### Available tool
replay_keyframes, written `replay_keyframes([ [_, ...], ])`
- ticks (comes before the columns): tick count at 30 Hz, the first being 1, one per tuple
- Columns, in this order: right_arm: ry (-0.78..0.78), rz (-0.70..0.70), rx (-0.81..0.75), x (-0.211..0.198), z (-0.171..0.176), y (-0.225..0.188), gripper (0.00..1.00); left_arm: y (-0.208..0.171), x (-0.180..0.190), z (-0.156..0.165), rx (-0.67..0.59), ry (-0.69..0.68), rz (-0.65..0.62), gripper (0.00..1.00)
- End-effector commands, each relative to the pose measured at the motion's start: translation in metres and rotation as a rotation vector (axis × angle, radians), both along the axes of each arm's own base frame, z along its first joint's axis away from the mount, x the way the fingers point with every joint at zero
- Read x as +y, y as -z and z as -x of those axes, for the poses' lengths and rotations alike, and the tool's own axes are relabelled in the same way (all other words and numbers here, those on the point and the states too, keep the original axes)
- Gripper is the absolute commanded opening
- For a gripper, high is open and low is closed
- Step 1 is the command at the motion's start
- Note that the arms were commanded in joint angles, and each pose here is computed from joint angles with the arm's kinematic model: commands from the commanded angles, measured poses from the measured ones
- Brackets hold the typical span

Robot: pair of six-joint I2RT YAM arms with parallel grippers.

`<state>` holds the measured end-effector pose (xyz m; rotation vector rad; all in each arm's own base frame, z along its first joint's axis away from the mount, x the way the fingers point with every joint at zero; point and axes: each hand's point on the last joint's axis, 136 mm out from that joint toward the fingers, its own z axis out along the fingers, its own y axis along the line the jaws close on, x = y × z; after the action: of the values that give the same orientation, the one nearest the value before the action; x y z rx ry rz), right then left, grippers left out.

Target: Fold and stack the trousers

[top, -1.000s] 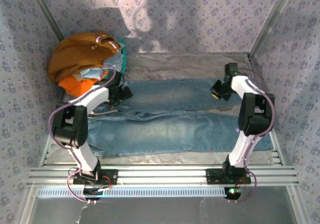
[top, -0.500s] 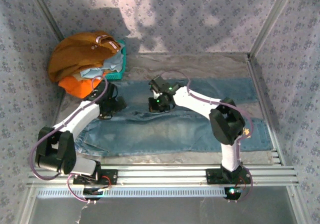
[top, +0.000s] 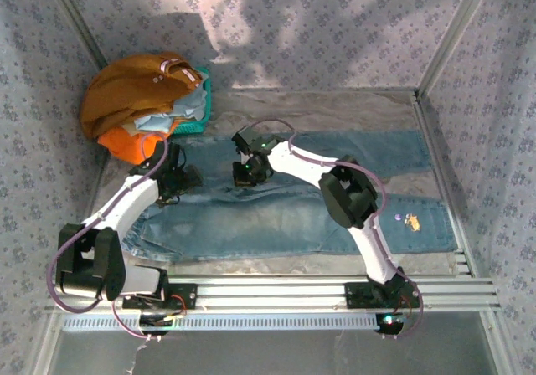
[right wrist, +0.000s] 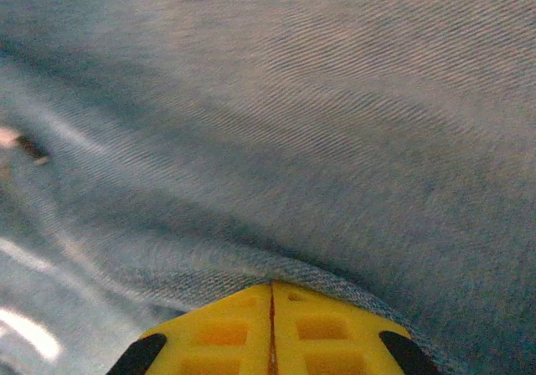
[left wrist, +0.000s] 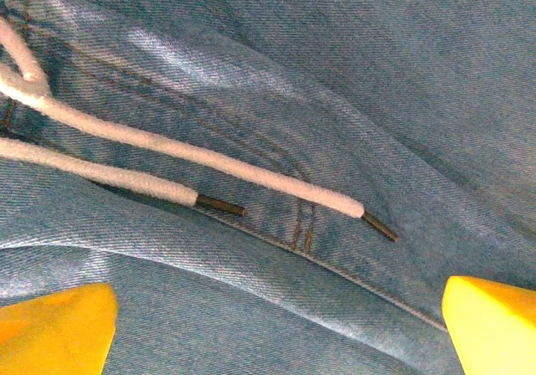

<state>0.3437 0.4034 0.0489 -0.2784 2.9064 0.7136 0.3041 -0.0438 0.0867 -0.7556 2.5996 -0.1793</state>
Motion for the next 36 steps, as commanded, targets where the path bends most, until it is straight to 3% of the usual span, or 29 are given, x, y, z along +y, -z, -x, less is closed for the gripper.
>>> replay_keyframes([
  [1,0.057,0.029,0.049,-0.012,-0.016,0.017,0.09,-0.002,0.000,0.000,0.000,-0.004,0.015,1.00],
  [11,0.120,0.058,0.092,-0.038,-0.060,0.052,0.11,0.008,0.005,-0.058,0.004,-0.045,0.022,1.00],
  [16,0.127,0.059,0.116,-0.043,-0.074,0.059,0.18,0.022,0.003,-0.078,0.029,-0.054,0.021,1.00],
  [22,0.043,-0.012,0.094,-0.034,-0.068,0.023,0.27,0.018,0.009,-0.072,0.038,-0.071,0.011,1.00],
  [26,0.018,-0.054,-0.011,-0.033,-0.060,-0.038,0.31,-0.006,0.021,-0.048,0.026,-0.106,-0.029,1.00],
  [30,0.032,-0.083,-0.109,-0.044,-0.050,-0.089,0.35,-0.025,0.045,0.000,0.075,-0.203,-0.104,1.00],
  [36,0.069,-0.057,-0.148,-0.075,-0.017,-0.097,0.37,-0.022,0.071,0.081,0.196,-0.387,-0.147,1.00],
])
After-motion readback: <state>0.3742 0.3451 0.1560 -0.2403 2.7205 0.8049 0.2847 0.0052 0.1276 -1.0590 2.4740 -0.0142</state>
